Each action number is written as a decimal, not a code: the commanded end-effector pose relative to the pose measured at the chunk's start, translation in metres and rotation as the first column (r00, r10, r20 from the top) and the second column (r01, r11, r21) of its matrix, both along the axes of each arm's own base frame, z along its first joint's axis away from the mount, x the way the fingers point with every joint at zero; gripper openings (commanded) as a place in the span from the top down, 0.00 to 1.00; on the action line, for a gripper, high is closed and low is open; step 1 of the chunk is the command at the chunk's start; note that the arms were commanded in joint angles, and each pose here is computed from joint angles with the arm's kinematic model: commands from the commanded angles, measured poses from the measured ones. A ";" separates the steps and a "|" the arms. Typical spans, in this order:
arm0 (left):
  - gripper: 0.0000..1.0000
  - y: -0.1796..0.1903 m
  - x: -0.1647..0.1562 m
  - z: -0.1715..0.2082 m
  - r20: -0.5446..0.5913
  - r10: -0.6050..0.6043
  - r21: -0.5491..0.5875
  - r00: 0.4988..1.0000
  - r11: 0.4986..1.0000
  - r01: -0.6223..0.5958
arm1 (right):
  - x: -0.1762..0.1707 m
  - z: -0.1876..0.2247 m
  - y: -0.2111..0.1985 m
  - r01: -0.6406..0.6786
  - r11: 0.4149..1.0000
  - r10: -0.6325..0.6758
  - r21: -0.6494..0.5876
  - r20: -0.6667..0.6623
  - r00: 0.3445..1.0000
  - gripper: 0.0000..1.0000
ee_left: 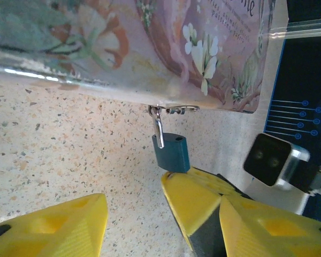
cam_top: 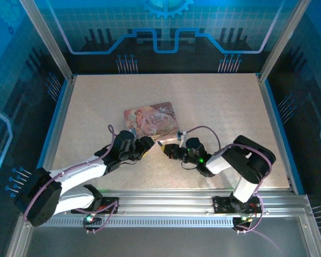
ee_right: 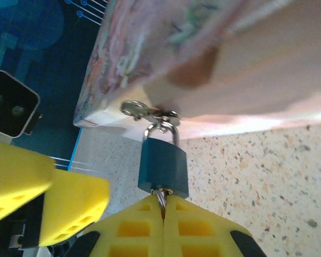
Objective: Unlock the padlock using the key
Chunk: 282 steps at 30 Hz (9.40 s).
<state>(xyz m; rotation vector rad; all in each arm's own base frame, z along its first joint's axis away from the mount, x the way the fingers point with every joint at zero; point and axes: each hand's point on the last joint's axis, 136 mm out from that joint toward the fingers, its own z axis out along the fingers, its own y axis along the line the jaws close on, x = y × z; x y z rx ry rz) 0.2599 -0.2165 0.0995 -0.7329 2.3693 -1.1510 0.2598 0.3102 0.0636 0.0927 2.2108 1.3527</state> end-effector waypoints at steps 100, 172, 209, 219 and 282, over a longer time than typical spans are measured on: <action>0.36 0.083 -0.003 -0.060 -0.138 -0.084 0.213 0.987 0.971 0.113 | 0.042 0.013 -0.008 -0.172 0.977 0.206 -0.126 0.348 0.915 0.31; 0.36 0.083 -0.001 -0.066 -0.149 -0.082 0.214 0.985 0.970 0.113 | 0.075 0.022 -0.019 -0.049 0.985 0.017 0.165 0.185 0.983 0.98; 0.18 0.086 0.019 -0.005 0.042 -0.040 0.207 0.998 0.978 0.031 | 0.072 0.028 -0.069 0.116 0.989 -0.124 0.088 0.090 0.988 0.97; 0.07 0.098 0.020 0.044 0.193 -0.036 0.240 0.980 0.971 -0.012 | 0.054 0.042 -0.084 0.098 0.995 -0.096 -0.015 0.114 0.989 0.96; 0.01 0.108 0.002 0.019 0.186 -0.026 0.225 0.982 0.974 -0.017 | -0.042 -0.018 -0.131 -0.429 0.720 0.243 -0.545 -0.381 0.892 0.93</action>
